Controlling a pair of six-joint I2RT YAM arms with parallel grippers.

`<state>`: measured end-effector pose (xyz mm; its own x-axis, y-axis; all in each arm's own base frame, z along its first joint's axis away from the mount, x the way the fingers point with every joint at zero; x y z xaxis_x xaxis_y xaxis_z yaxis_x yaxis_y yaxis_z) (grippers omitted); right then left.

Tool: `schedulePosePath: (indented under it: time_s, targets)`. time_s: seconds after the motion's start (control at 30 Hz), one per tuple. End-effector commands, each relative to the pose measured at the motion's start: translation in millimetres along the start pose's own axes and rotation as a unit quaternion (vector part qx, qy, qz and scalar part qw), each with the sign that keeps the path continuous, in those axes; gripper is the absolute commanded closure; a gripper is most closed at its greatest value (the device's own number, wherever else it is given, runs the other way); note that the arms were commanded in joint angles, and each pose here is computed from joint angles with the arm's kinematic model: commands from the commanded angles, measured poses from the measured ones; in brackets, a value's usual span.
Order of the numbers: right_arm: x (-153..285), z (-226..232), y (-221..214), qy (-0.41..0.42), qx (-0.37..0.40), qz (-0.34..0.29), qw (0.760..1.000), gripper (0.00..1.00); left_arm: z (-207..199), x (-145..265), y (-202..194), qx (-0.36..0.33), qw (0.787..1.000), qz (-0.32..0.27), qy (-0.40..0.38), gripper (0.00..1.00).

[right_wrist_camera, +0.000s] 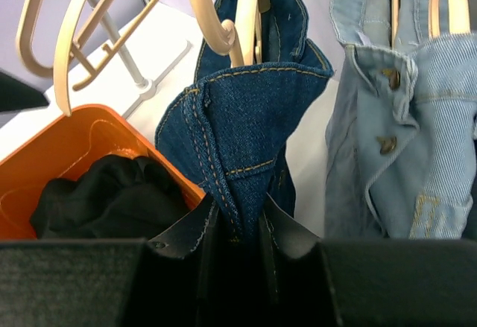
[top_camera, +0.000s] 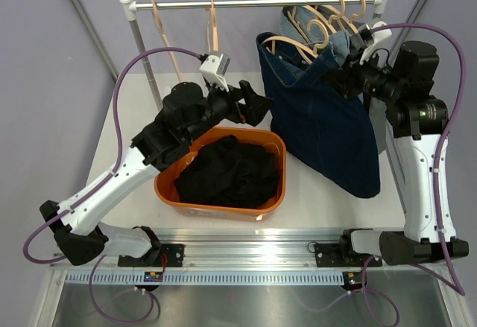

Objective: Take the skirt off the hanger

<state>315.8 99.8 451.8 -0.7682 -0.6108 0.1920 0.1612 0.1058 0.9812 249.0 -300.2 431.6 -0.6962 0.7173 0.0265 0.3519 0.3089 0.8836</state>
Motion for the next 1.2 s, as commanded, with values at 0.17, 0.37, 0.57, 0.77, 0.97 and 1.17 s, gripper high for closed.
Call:
schedulePosePath:
  time_s: [0.17, 0.37, 0.57, 0.77, 0.97, 1.17]
  targets:
    - [63, 26, 4, 0.017, 0.080, -0.049, 0.995, 1.00, -19, -22, 43, 0.080, 0.996, -0.045, 0.003, 0.02]
    - [87, 38, -11, -0.010, 0.104, -0.052, 0.993, 1.00, -13, -53, 37, 0.169, 0.984, -0.038, 0.031, 0.13]
    - [108, 50, -16, -0.032, 0.124, -0.060, 0.990, 1.00, 6, -85, 22, 0.195, 0.978, -0.008, 0.068, 0.26]
    - [125, 59, -20, -0.054, 0.136, -0.065, 0.987, 1.00, 22, -97, 21, 0.182, 0.979, -0.003, 0.089, 0.31]
    - [132, 64, -22, -0.062, 0.131, -0.069, 0.987, 1.00, 39, -98, 14, 0.167, 0.980, 0.006, 0.107, 0.41]
    - [134, 70, -21, -0.050, 0.129, -0.074, 0.988, 1.00, 56, -105, 5, 0.169, 0.979, 0.019, 0.111, 0.55]
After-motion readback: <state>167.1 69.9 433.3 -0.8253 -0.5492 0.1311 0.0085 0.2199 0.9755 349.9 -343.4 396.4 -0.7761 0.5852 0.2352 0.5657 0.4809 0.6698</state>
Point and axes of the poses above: each gripper's point midway between its finger pads, its own x axis back along the fingers, its own z axis along the line the jaws close on, y = z × x, the point moved 3 cm from there along x, back along the fingers, and after that the axes turned 4 degrees about x, right-handed, at the moved point
